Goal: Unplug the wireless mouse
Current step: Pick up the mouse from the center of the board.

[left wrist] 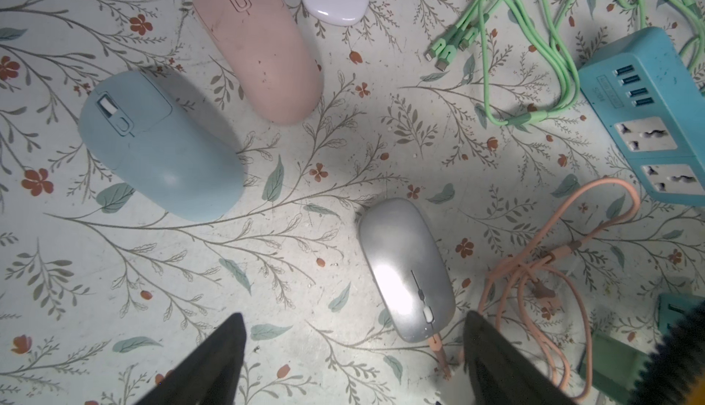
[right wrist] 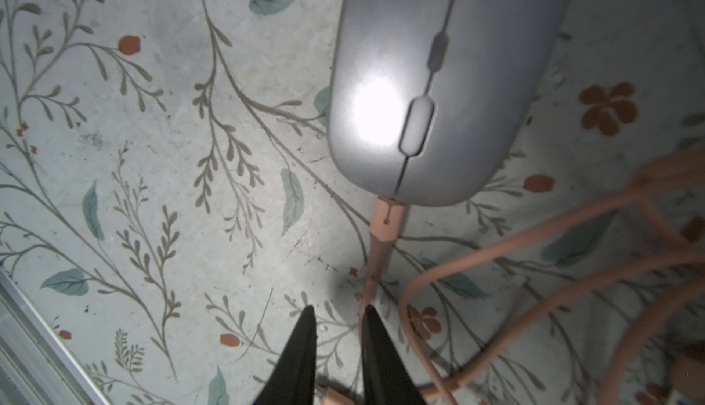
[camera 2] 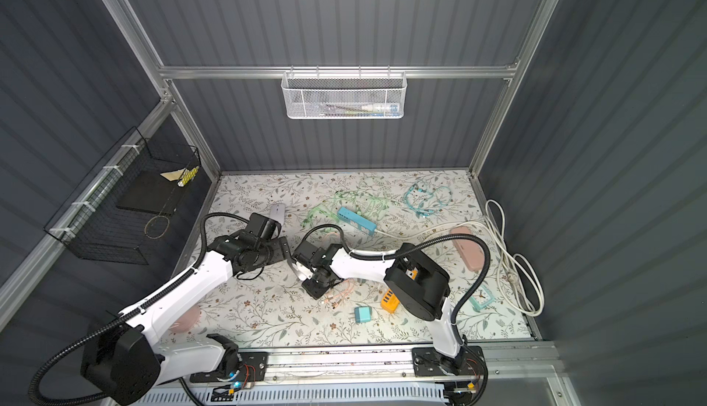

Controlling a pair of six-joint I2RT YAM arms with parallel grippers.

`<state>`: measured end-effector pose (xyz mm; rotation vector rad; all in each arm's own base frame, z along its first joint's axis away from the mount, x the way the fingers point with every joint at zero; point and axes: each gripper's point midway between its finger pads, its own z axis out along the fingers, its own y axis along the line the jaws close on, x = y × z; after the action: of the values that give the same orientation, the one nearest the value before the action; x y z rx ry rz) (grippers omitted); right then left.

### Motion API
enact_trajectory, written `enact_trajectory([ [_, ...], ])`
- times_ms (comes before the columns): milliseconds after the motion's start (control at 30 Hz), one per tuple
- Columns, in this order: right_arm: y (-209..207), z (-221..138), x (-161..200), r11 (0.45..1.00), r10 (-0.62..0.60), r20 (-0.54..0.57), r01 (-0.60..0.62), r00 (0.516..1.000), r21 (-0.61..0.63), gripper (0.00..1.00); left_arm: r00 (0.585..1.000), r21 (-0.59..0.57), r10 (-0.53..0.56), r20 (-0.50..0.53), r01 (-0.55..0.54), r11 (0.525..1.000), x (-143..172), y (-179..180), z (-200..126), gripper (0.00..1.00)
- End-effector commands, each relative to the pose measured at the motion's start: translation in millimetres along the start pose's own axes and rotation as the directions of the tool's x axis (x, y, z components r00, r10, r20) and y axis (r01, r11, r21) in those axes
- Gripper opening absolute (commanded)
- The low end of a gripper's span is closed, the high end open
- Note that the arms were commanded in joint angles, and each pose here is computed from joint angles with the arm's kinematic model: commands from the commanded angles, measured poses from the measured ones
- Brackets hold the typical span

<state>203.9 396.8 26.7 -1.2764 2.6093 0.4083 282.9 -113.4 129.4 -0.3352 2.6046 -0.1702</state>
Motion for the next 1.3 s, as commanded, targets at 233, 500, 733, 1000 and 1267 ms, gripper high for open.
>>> enact_trajectory([
  [233,-28,13,25,0.986,0.028,-0.107,-0.01,0.994,0.164,0.17,1.0,0.007,-0.025,-0.003,0.025,1.0,6,6,-1,0.9],
  [500,-39,1,35,0.982,0.088,-0.053,-0.078,0.995,0.174,0.0,0.995,0.048,-0.061,-0.073,0.064,0.997,19,-3,12,1.0],
  [733,-41,-1,38,0.984,0.113,-0.036,-0.107,0.993,0.14,0.0,0.929,0.153,-0.207,-0.306,0.262,0.953,56,-40,50,0.88],
  [1000,-36,1,35,0.985,0.138,-0.012,-0.136,0.99,0.108,0.0,0.807,0.048,-0.352,-0.474,0.423,0.905,67,-64,77,1.0],
  [1267,-37,3,38,0.984,0.144,0.002,-0.143,0.99,0.109,0.0,0.702,-0.107,-0.493,-0.515,0.518,0.849,69,-67,83,0.99],
])
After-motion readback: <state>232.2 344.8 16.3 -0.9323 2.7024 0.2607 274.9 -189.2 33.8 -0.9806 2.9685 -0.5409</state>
